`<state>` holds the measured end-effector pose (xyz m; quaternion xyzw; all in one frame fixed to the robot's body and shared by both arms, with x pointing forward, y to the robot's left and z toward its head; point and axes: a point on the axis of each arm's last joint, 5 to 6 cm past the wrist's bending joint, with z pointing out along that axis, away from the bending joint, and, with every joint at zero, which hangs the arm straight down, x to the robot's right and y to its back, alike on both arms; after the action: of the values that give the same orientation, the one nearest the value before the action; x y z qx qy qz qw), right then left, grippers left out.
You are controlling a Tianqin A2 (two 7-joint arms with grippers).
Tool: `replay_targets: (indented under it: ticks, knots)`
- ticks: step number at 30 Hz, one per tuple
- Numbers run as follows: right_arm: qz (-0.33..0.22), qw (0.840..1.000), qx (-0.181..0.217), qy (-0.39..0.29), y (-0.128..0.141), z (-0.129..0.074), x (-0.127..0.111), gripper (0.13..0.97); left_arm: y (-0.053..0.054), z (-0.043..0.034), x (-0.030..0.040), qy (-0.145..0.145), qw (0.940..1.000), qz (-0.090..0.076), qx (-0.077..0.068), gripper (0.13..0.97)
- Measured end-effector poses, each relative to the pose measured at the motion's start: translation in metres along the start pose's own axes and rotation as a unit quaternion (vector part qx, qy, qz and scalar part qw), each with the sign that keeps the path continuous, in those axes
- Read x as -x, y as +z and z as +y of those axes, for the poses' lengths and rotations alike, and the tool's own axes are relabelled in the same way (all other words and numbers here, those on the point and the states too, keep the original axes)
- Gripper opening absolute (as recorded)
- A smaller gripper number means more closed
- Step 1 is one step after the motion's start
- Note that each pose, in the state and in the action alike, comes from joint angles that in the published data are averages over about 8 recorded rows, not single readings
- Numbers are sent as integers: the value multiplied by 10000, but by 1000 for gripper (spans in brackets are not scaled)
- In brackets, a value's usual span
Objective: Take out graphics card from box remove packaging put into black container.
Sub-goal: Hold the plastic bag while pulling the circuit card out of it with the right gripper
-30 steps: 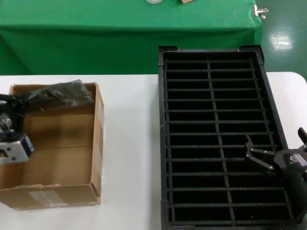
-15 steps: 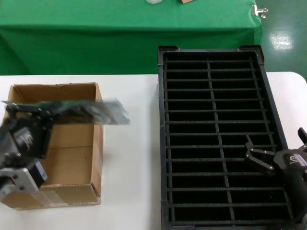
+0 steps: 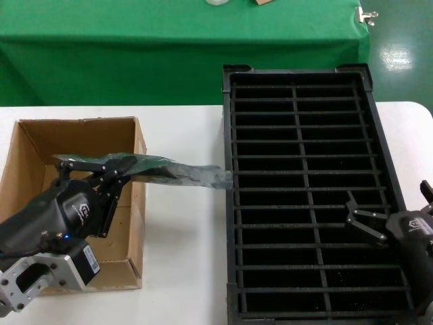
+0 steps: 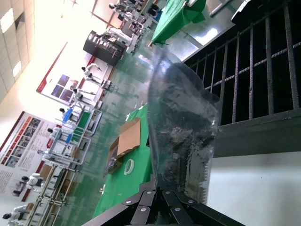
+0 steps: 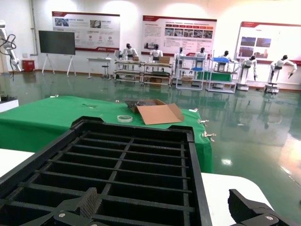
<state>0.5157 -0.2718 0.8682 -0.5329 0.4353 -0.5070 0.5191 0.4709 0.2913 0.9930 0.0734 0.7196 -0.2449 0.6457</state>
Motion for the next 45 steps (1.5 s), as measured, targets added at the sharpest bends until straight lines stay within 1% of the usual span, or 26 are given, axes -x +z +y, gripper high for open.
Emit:
replay_targets:
  ticks: [7,11,15,21,25,28,32,34,40,44,45]
  knots:
    - [-11,10000,-5,-16,6,-3,14,966,2,-1,-1,-6,10000,0,-9,139]
    - [-117,9999,-48,-86,54,-29,115,966,2,-1,-1,-6,10000,0,-9,139]
    - [-450,9986,-164,-217,159,-98,356,965,2,-1,-1,-6,10000,0,-9,139]
    - [-1241,9899,-432,-528,376,-250,778,963,2,-1,-1,-6,10000,0,-9,139]
    - [-1664,9820,-559,-702,523,-341,923,949,2,-1,-1,-6,10000,0,-9,139]
    - [-1867,9773,-611,-794,611,-396,950,929,2,-1,-1,-6,10000,0,-9,139]
    - [-2034,9729,-653,-890,682,-453,927,908,2,-1,-1,-6,10000,0,-9,139]
    - [-2090,9712,-667,-927,699,-475,903,878,2,-1,-1,-5,10000,0,-9,139]
    - [-2239,9668,-685,-1019,679,-517,831,788,2,-1,-1,-5,10000,0,-9,139]
    - [-2365,9632,-676,-1085,631,-527,802,788,2,-1,-1,-6,10000,0,-9,139]
    - [-2397,9623,-671,-1101,617,-529,797,764,2,-1,-1,-6,10000,0,-10,139]
